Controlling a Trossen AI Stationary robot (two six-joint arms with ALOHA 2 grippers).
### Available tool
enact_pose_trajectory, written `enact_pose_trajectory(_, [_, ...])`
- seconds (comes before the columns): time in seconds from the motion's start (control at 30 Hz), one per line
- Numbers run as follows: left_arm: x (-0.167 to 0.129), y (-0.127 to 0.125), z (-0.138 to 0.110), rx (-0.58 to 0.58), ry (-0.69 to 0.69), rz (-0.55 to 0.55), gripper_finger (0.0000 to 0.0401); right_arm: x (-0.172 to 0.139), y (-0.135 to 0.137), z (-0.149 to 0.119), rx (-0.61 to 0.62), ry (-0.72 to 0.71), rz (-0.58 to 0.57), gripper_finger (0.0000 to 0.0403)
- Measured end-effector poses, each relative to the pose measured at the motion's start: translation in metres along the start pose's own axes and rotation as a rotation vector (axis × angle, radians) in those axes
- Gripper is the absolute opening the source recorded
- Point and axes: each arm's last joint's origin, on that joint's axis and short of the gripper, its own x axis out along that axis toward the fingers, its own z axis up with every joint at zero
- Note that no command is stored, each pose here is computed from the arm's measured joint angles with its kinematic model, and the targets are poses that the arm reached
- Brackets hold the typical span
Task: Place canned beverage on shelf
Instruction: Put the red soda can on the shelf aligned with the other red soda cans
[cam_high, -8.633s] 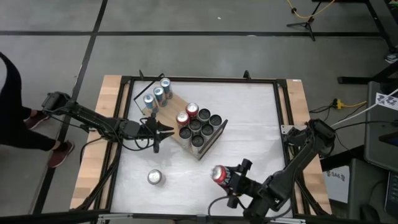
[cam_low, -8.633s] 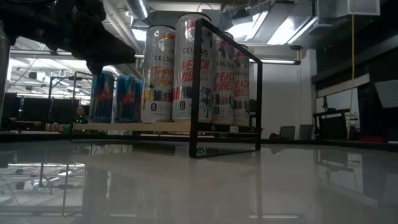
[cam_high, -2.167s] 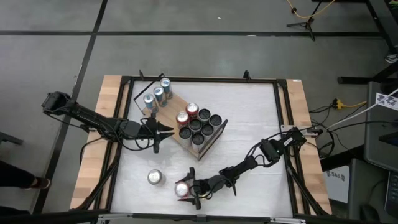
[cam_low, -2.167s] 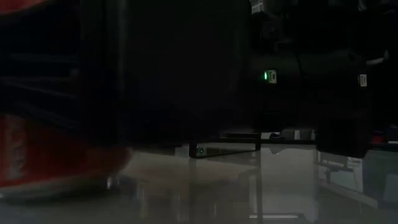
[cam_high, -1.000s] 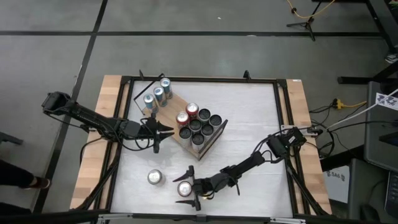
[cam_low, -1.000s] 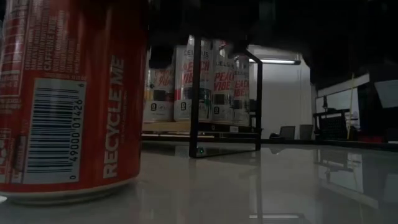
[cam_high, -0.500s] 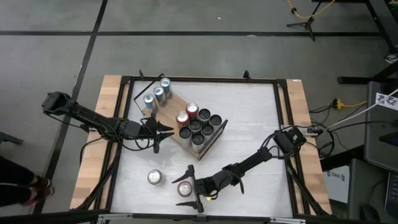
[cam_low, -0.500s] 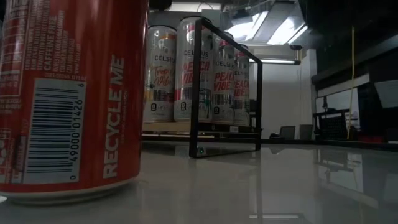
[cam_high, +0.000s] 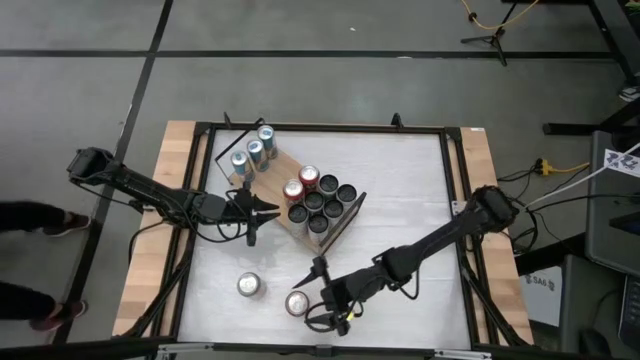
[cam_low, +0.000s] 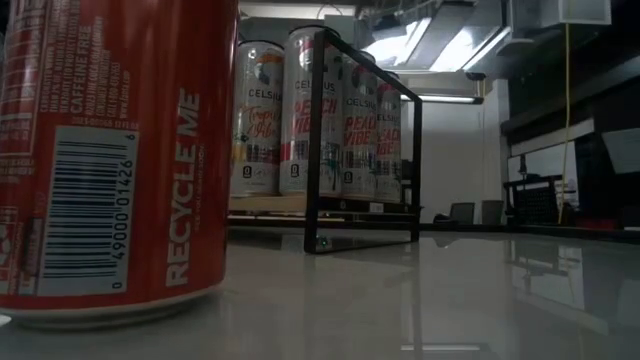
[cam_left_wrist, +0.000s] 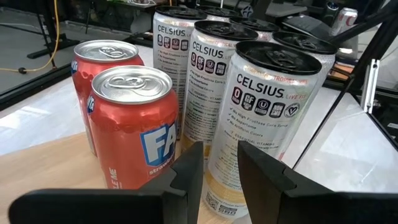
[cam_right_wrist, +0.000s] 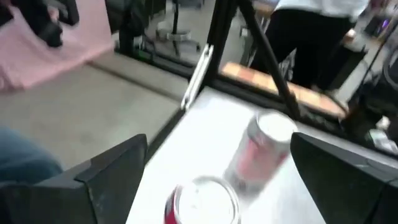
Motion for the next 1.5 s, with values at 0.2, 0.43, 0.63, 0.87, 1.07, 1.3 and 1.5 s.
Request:
enact_pose_trajectory(0.2, [0.0,0.0,0.001,-0.003,-0.008,0.004,0.0093,-0.02,0.002,0.013,0.017,0.054,0.037,0.0392])
enact_pose_trajectory(0.43, [0.0,0.0,0.001,-0.003,-0.006,0.0,0.0093,-0.029,-0.007,0.038,0.138,0.212,0.049,0.0392])
enact_pose_trajectory(0.63, [0.0,0.0,0.001,-0.003,-0.005,0.001,0.0093,-0.038,-0.013,0.072,0.111,0.249,0.05,0.0392])
enact_pose_trajectory(0.87, [0.0,0.0,0.001,-0.004,-0.008,0.0,0.0093,-0.04,-0.021,0.088,0.106,0.187,0.047,0.0392])
enact_pose_trajectory(1.07, [0.0,0.0,0.002,-0.011,-0.019,-0.003,0.0093,-0.038,-0.024,0.089,0.11,0.167,0.056,0.0392])
enact_pose_trajectory(1.3, [-0.002,-0.006,0.018,-0.103,-0.158,-0.12,0.0093,-0.038,-0.026,0.09,0.112,0.149,0.049,0.0392])
enact_pose_trajectory(1.5, [-0.007,-0.02,0.04,-0.129,-0.259,-0.324,0.0093,-0.023,-0.03,0.075,0.112,0.199,0.033,0.0392])
